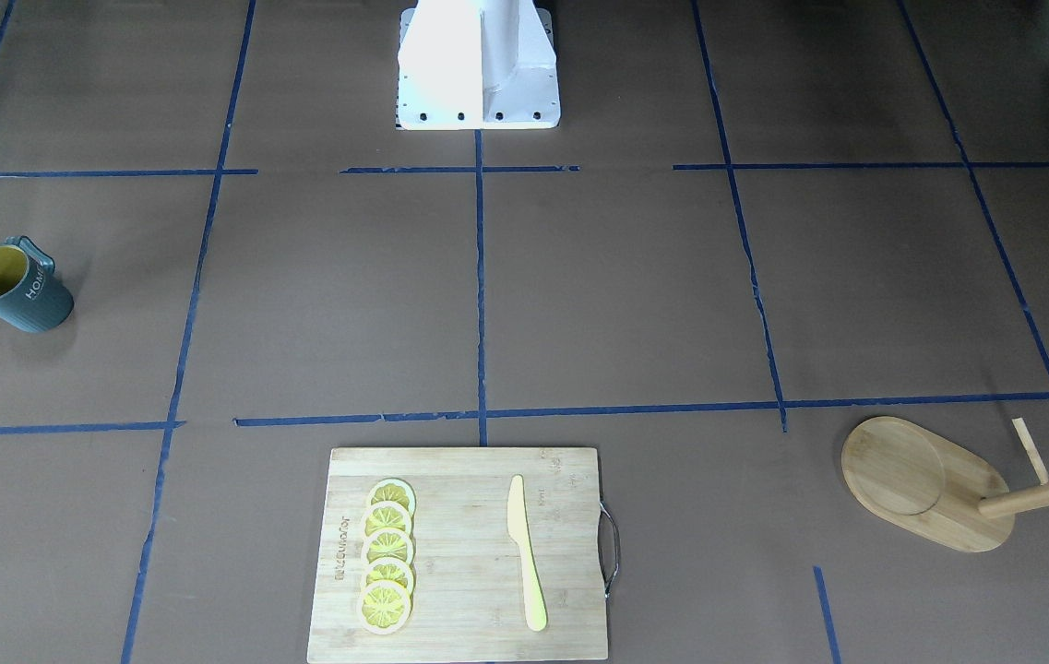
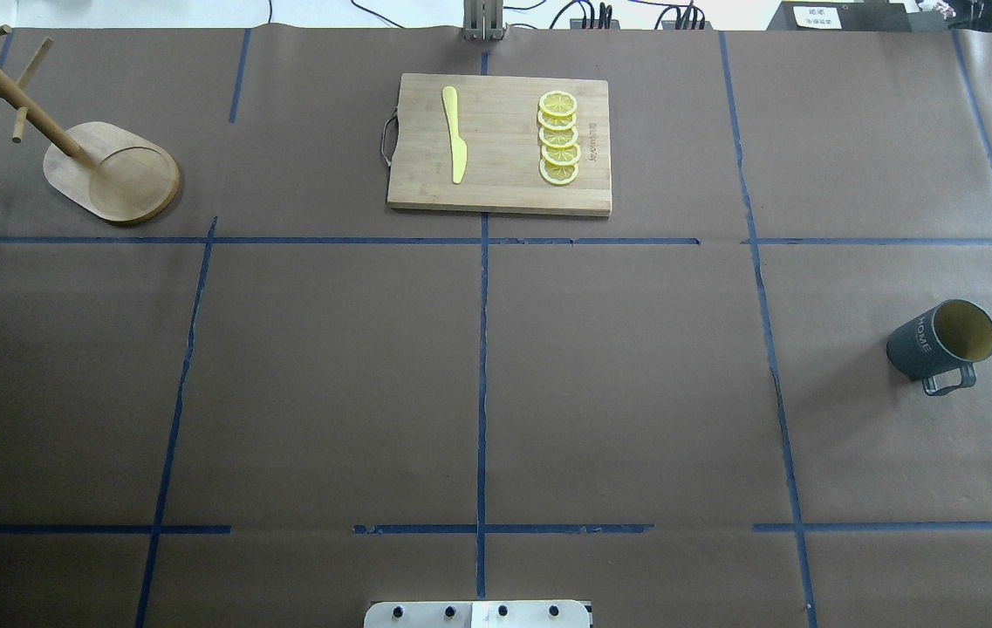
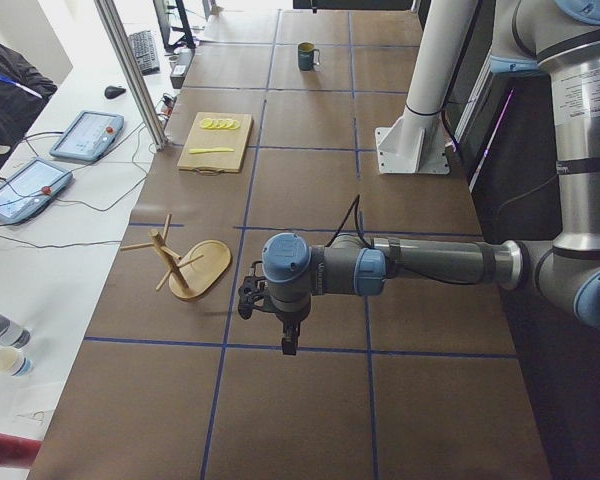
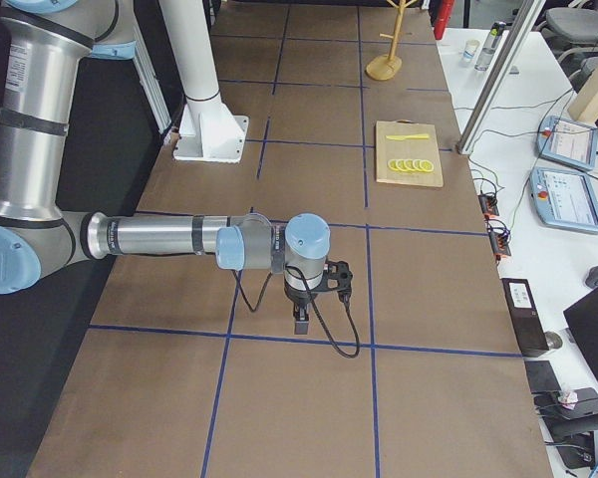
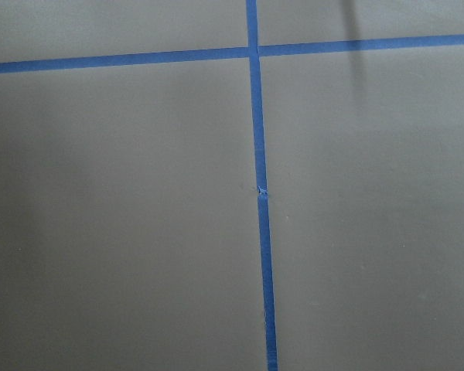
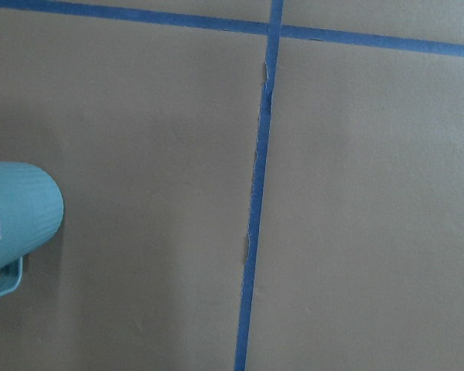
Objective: Hang cup on storage rack
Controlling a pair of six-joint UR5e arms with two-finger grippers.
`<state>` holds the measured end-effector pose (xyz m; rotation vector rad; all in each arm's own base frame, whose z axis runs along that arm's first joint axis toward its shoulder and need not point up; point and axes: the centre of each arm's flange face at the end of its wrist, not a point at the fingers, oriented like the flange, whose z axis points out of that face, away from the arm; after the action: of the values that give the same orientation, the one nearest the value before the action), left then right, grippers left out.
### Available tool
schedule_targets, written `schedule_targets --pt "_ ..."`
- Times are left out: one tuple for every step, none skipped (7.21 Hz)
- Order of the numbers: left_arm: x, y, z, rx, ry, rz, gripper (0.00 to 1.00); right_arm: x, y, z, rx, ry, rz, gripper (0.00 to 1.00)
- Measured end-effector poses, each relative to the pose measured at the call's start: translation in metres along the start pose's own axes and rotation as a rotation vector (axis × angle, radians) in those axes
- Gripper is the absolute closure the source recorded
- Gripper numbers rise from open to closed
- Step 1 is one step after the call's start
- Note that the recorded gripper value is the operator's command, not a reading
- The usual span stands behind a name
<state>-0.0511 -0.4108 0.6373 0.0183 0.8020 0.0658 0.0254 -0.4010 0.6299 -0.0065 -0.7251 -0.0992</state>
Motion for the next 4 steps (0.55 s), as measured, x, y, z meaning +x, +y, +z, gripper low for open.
schedule_targets --pt "0.000 0.000 0.000 0.000 0.000 0.000 0.00 -0.001 -0.001 -0.001 0.002 0.000 -0.001 0.00" --pt "0.000 0.000 0.000 -0.001 0.000 0.000 0.00 -0.003 -0.004 -0.003 0.008 -0.001 -0.006 0.00" --pt "0.000 0.000 0.001 -0.002 0.000 -0.001 0.00 -0.010 -0.015 -0.011 0.029 -0.001 -0.024 0.00" --pt "0.000 -0.001 0.001 -0.001 0.000 0.001 0.00 -0.022 -0.033 -0.022 0.065 -0.002 -0.059 0.00"
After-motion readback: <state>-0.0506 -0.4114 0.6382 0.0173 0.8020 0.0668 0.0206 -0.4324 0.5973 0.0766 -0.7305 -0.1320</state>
